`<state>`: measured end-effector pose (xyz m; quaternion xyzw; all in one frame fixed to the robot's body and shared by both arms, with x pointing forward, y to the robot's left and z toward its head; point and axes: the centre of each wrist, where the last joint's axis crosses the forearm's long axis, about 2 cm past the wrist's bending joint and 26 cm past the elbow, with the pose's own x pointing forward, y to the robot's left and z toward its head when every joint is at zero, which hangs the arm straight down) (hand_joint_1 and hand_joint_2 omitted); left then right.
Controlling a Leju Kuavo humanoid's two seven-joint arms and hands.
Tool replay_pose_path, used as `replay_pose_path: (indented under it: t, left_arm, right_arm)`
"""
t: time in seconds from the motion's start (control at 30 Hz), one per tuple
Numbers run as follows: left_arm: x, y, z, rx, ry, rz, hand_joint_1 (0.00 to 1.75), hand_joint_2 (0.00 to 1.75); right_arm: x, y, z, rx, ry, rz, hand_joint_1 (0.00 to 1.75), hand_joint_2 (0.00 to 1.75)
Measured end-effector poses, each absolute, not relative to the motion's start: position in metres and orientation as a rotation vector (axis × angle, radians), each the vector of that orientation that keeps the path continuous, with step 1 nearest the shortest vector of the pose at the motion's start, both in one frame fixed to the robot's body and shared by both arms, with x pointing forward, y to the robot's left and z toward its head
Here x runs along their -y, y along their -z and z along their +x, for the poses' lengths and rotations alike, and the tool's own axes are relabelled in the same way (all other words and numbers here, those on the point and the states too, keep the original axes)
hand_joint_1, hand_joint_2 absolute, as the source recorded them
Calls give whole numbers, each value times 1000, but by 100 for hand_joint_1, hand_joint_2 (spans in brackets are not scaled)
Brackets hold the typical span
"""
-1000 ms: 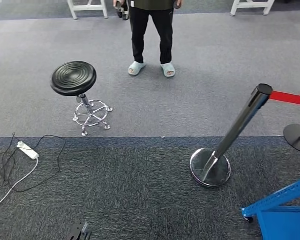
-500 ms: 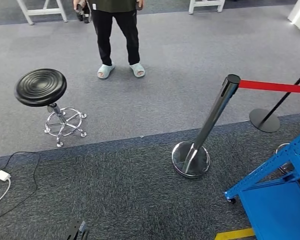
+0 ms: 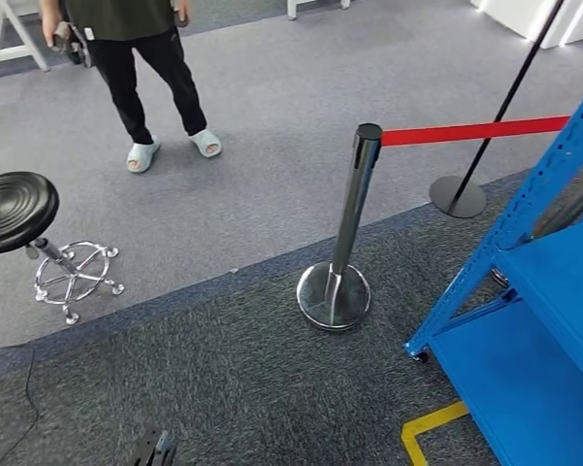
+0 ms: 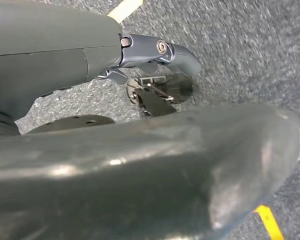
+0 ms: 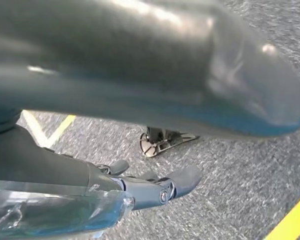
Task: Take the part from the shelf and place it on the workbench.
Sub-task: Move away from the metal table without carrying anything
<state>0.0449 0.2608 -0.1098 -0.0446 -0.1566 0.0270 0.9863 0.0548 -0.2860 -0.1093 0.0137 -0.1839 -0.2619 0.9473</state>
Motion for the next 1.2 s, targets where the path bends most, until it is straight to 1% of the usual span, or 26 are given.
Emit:
replay_pose_path:
  t: [0.87, 1.2]
  left_arm:
    - [-263, 110, 45, 243, -44, -62, 0, 0]
    - [-265, 110, 43, 268, -31, -48, 0, 0]
  right_arm:
    - [284, 109, 55, 362, 528, 38, 0, 0]
    - [282, 109, 56, 372, 530, 61, 0, 0]
